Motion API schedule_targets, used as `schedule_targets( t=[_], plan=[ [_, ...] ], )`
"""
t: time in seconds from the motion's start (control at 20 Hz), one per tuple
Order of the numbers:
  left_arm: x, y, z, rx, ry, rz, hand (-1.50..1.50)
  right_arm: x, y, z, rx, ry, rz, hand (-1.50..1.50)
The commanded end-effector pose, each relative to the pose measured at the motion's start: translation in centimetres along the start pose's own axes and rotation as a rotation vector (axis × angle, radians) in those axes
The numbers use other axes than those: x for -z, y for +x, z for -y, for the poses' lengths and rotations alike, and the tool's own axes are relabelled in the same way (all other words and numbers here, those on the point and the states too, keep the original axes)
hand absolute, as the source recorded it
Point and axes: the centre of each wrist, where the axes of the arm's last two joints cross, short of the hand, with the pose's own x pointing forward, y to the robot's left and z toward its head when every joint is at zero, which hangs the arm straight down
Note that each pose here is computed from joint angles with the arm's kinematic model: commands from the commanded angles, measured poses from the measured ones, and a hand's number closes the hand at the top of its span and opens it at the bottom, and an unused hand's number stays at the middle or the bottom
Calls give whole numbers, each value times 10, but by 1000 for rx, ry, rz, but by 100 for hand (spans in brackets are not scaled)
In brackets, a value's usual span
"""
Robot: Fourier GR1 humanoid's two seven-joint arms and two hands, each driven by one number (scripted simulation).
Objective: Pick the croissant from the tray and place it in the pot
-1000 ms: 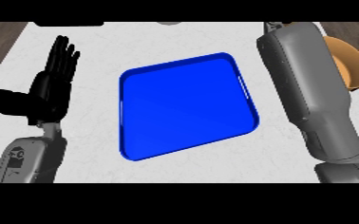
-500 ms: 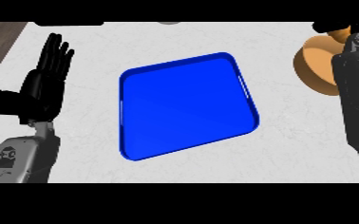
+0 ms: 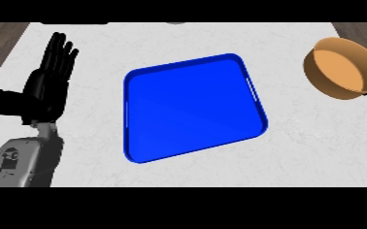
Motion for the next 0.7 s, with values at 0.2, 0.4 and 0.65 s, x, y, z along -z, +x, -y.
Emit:
schedule_targets(
  t=[0.2, 0.4, 0.65],
  plan=[
    [10, 6, 6, 1, -12, 8, 0, 32, -50, -26, -9, 26, -24, 150],
    [-7, -2, 8, -8, -28, 4, 0, 22, -59, -55, -26, 200, -90, 150],
    [8, 11, 1, -7, -7, 29, 0, 22, -73, -70, 144, 329, -160, -150]
  ],
)
